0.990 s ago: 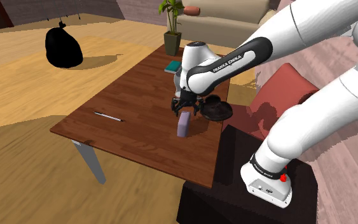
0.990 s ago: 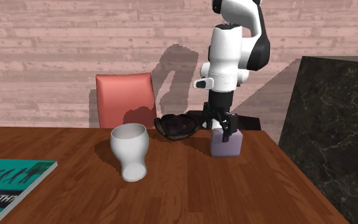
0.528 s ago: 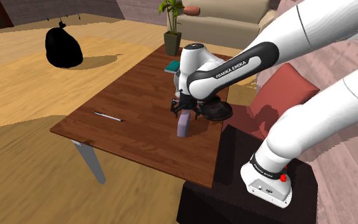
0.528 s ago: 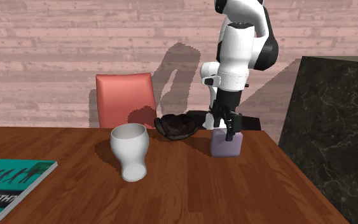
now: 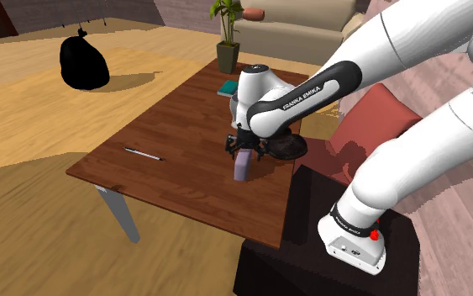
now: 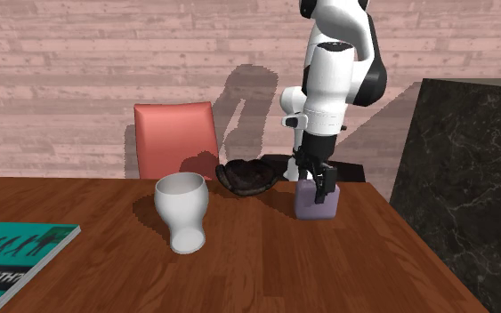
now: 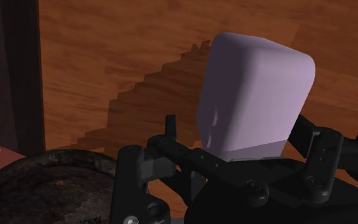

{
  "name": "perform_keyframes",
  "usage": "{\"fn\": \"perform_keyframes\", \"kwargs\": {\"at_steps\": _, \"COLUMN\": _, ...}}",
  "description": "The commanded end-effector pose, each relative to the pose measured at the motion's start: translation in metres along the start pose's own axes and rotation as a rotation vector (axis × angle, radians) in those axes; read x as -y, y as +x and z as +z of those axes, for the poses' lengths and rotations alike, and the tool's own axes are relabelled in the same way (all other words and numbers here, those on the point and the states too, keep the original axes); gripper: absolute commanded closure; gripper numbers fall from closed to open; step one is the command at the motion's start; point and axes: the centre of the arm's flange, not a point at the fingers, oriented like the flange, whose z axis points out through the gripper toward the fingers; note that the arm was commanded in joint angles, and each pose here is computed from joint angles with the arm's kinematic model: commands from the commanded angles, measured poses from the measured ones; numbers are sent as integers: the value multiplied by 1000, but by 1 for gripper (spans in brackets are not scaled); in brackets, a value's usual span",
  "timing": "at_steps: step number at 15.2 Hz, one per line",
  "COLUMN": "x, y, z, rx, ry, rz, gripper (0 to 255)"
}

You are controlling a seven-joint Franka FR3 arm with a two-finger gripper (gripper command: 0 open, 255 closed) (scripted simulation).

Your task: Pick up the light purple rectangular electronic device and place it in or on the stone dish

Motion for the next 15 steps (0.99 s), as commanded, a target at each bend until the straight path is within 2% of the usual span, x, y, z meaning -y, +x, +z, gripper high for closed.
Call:
{"fn": "perform_keyframes", "kwargs": {"at_steps": 1, "x": 0, "y": 0, "z": 0, "rx": 0, "ry": 0, "rz": 0, "gripper": 0}}
{"fn": "perform_keyframes", "kwargs": {"at_steps": 2, "x": 0, "y": 0, "z": 0, "rx": 0, "ry": 0, "rz": 0, "gripper": 0}}
{"fn": "perform_keyframes", "kwargs": {"at_steps": 3, "x": 0, "y": 0, "z": 0, "rx": 0, "ry": 0, "rz": 0, "gripper": 255}}
{"fn": "perform_keyframes", "kwargs": {"at_steps": 12, "x": 0, "y": 0, "z": 0, "rx": 0, "ry": 0, "rz": 0, "gripper": 255}}
{"fn": "perform_keyframes", "kwargs": {"at_steps": 15, "x": 0, "y": 1, "z": -16, "rx": 0, "ry": 0, "rz": 0, "gripper": 255}}
